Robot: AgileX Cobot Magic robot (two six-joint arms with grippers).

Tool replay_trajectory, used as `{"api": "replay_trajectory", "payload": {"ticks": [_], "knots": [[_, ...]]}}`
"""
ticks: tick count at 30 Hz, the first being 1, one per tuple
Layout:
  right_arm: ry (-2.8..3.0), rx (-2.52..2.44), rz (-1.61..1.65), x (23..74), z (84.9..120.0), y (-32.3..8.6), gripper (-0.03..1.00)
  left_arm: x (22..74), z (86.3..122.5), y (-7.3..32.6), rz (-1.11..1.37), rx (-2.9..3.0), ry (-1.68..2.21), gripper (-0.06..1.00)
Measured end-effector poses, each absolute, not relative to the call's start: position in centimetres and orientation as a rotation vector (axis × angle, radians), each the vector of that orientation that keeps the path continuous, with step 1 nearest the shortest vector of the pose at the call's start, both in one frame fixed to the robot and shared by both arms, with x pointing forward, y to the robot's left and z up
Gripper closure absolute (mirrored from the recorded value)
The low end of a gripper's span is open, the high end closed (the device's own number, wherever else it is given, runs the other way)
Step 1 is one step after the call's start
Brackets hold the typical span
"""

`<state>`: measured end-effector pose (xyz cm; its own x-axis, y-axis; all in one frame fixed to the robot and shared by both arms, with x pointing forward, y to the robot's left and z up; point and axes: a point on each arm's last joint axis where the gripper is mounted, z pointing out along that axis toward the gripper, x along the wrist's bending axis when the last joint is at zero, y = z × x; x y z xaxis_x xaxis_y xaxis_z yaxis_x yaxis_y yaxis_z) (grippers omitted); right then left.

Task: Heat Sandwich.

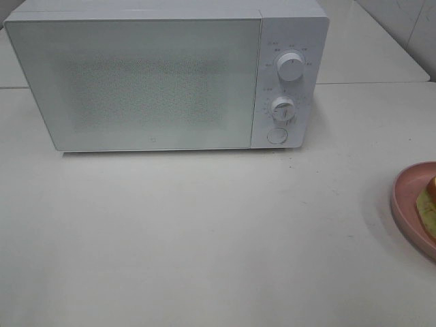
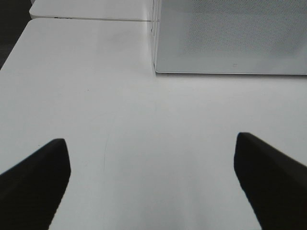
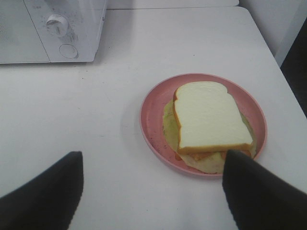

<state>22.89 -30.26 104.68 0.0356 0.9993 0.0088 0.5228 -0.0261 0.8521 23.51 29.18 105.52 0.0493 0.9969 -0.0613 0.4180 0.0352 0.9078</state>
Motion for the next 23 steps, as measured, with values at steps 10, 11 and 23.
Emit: {"api": "replay_trajectory", "payload": {"ticks": [10, 11, 23], "knots": [[1.567, 1.632, 0.886, 22.89, 104.68, -30.26, 0.20, 23.51, 105.52, 29.18, 0.891, 1.506, 1.491, 0.07], [1.567, 1.632, 0.886, 22.89, 104.68, -30.26, 0.20, 23.51, 105.52, 29.18, 0.891, 1.506, 1.491, 0.07], [1.567, 1.632, 0.886, 22.89, 104.68, -30.26, 0.20, 23.51, 105.52, 29.18, 0.891, 1.506, 1.491, 0.07]]}}
